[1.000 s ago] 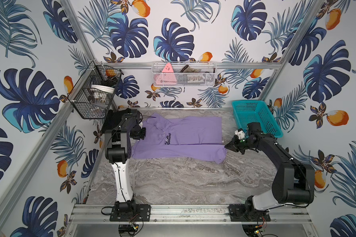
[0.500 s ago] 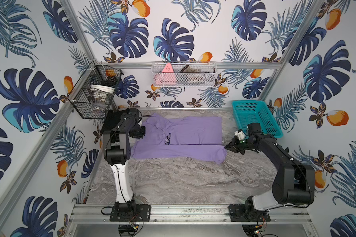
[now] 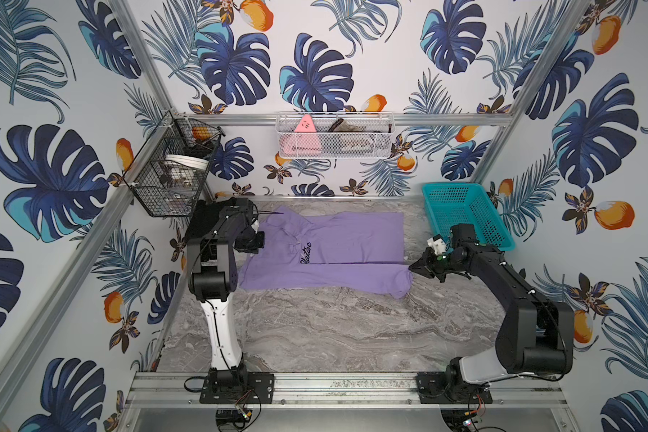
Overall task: Fold and stack t-shirts
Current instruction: Fold the T-shirt.
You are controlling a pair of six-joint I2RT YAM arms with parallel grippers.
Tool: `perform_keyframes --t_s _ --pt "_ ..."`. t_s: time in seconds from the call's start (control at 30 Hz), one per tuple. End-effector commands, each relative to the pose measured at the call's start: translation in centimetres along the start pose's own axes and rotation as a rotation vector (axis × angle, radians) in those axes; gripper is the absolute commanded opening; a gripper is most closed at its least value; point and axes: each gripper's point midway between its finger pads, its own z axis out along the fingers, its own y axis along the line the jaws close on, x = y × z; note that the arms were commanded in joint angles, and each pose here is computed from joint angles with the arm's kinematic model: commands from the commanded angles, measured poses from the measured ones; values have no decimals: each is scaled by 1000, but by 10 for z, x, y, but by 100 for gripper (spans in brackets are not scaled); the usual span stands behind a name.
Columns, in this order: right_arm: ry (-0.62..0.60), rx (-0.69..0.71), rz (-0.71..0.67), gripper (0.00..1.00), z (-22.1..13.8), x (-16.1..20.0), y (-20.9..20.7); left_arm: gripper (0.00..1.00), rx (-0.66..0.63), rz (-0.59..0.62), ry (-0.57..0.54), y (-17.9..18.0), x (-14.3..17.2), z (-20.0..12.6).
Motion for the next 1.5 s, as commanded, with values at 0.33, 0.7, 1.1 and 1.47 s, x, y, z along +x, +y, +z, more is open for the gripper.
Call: perform_keyframes --t_s 0.33,0.7,1.1,1.47 --pt "-6 -40 -34 0 -11 -4 16 0 6 -7 -155 -1 12 -107" --pt "50 -117 -52 0 -17 -7 40 0 28 26 -189 -6 33 -142" --pt "122 -145 -49 0 -27 0 54 0 9 55 -248 -1 18 -173" --pt "184 -171 -19 0 -42 32 59 0 -29 90 -310 3 37 -205"
